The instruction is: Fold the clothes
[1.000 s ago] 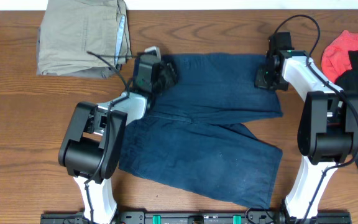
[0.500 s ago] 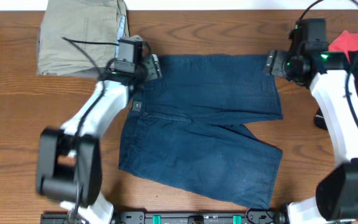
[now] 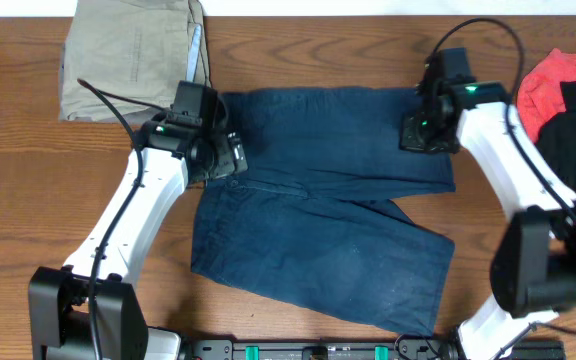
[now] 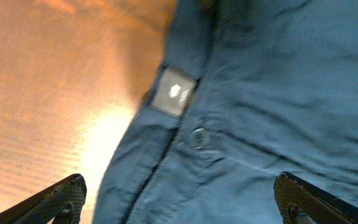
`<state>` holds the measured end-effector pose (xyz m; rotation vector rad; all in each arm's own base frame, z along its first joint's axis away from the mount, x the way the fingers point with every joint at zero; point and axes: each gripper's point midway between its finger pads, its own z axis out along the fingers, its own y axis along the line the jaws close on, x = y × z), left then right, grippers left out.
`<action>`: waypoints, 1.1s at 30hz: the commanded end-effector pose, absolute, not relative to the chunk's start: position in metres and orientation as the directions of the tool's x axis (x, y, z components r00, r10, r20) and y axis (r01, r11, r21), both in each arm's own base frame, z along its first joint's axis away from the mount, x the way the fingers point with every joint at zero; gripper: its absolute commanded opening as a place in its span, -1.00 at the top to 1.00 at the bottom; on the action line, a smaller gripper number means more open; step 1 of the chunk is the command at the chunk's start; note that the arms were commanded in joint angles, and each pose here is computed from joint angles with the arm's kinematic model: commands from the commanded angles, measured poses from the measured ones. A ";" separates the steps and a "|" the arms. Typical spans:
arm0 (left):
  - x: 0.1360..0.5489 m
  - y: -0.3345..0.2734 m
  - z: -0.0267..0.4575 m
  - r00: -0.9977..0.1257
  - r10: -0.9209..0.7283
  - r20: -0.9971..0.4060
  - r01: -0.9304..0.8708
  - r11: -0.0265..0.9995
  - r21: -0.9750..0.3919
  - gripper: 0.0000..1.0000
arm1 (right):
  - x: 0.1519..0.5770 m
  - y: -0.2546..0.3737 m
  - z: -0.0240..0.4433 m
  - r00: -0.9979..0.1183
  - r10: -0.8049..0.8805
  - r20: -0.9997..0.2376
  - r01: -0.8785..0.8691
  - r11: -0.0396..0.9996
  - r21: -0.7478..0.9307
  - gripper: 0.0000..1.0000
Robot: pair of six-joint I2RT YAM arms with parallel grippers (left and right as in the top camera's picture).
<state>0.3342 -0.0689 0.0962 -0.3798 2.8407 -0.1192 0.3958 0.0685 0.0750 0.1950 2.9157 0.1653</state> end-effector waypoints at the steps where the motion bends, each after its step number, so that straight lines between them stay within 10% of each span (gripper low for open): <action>1: 0.315 -0.045 0.069 -0.926 -0.306 -0.222 -0.316 0.949 0.011 -0.96 | 0.396 0.087 0.047 -0.980 0.129 -0.152 0.105 0.982 0.154 0.98; 33: 0.298 -0.024 0.029 -0.885 -0.392 -0.249 -0.422 0.904 0.076 -0.96 | 0.435 0.086 -0.100 -0.967 0.215 -0.138 0.200 0.973 0.113 0.98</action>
